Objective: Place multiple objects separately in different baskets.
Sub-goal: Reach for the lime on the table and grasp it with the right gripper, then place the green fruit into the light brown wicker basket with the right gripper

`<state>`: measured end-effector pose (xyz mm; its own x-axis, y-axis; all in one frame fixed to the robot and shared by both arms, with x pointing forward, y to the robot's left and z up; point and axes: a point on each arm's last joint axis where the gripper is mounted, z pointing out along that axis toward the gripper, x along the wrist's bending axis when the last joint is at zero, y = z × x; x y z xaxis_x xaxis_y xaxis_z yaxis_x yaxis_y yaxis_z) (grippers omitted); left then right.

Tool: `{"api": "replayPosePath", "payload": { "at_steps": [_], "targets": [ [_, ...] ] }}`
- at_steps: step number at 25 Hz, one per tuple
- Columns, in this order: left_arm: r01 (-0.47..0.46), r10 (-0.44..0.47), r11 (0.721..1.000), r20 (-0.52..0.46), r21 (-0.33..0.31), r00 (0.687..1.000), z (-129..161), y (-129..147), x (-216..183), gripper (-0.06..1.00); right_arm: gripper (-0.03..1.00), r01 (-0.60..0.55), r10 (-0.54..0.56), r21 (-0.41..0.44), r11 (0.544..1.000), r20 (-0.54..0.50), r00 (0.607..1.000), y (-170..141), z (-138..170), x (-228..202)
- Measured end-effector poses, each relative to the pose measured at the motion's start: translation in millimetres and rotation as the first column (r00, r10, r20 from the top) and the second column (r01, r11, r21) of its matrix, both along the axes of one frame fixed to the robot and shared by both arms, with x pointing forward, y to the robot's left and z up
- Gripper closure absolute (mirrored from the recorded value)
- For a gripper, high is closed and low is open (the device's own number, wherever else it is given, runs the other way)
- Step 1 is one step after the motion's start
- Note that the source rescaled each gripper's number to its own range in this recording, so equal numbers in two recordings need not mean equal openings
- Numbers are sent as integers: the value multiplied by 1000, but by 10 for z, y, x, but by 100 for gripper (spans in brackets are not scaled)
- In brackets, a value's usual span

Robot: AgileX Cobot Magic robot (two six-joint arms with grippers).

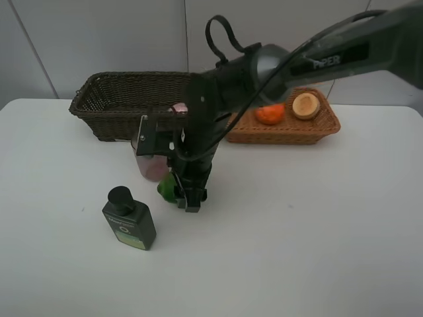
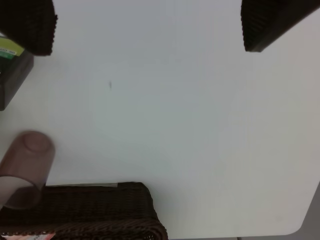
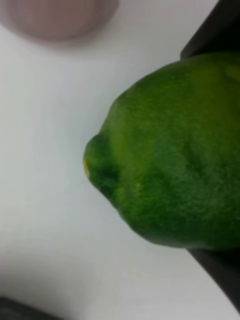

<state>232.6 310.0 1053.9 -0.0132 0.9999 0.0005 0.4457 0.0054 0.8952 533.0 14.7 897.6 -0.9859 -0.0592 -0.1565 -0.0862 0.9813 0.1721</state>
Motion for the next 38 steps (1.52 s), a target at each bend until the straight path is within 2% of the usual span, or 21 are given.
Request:
{"api": "replayPosePath", "payload": {
  "at_steps": [4, 7, 10, 12, 13, 17, 21, 24, 27, 34, 38],
  "targets": [
    [0, 0, 1000, 0, 0, 1000, 0, 0, 0, -2, 43, 175, -174, 35, 984, -21, 984, -114, 206, 69],
    [0, 0, 1000, 0, 0, 1000, 0, 0, 0, -2, 43, 384, -382, 58, 922, -44, 923, -286, 361, 188],
    [0, 0, 1000, 0, 0, 1000, 0, 0, 0, -2, 43, 591, -589, 83, 803, -50, 807, -504, 502, 339],
    [0, 0, 1000, 0, 0, 1000, 0, 0, 0, -2, 43, 705, -704, 105, 701, -55, 708, -660, 588, 440],
    [0, 0, 1000, 0, 0, 1000, 0, 0, 0, -2, 43, 763, -762, 119, 636, -63, 645, -746, 627, 496],
    [0, 0, 1000, 0, 0, 1000, 0, 0, 0, -2, 43, 883, -883, 158, 442, -95, 459, -992, 734, 697],
    [0, 0, 1000, 0, 0, 1000, 0, 0, 0, -2, 43, 933, -937, 219, 285, -144, 319, -1137, 889, 882],
    [0, 0, 1000, 0, 0, 1000, 0, 0, 0, -2, 43, 944, -953, 265, 197, -175, 248, -1228, 938, 1018],
    [0, 0, 1000, 0, 0, 1000, 0, 0, 0, -2, 43, 938, -954, 309, 159, -196, 226, -1233, 871, 1116],
    [0, 0, 1000, 0, 0, 1000, 0, 0, 0, -2, 43, 894, -937, 423, 147, -232, 263, -1137, 618, 1312],
    [0, 0, 1000, 0, 0, 1000, 0, 0, 0, -2, 43, 884, -937, 448, 132, -235, 259, -1192, 485, 1411]
  ]
}}
